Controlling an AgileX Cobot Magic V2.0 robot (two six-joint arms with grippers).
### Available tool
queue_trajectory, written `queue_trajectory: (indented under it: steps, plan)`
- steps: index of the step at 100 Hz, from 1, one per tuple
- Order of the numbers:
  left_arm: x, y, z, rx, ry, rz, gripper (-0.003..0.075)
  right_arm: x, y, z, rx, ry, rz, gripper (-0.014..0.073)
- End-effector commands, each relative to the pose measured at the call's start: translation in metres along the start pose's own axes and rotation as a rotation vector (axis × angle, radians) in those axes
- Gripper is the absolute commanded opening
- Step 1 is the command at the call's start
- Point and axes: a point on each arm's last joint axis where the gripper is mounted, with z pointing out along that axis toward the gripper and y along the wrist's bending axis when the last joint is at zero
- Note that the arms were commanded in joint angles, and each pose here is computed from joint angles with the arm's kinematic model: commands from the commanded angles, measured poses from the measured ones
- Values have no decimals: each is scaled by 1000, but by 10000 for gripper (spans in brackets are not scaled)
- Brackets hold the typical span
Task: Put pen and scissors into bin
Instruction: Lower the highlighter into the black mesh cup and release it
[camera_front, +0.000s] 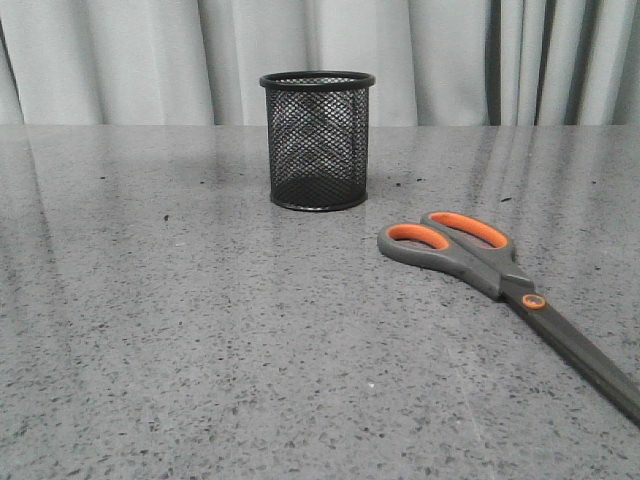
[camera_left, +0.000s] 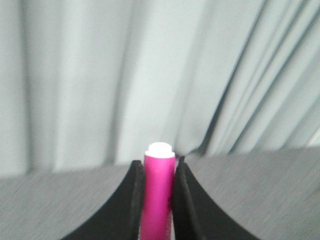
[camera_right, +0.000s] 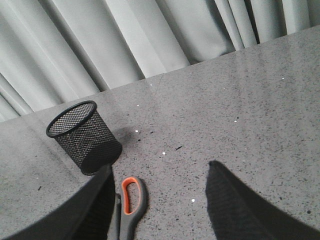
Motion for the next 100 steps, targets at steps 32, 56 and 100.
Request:
queue_trajectory:
  steps: [32,56,100]
  plan:
    - [16,-61,38,137,-241,-6,-19,-16,2,18,13,-43,-17,362]
    - [56,-54,76,106,-133,3,-19,-16,2,19,15,-46,-22,362]
    - [82,-47,90,78,-108,17,-19,-16,2,19,17,-46,-31,362]
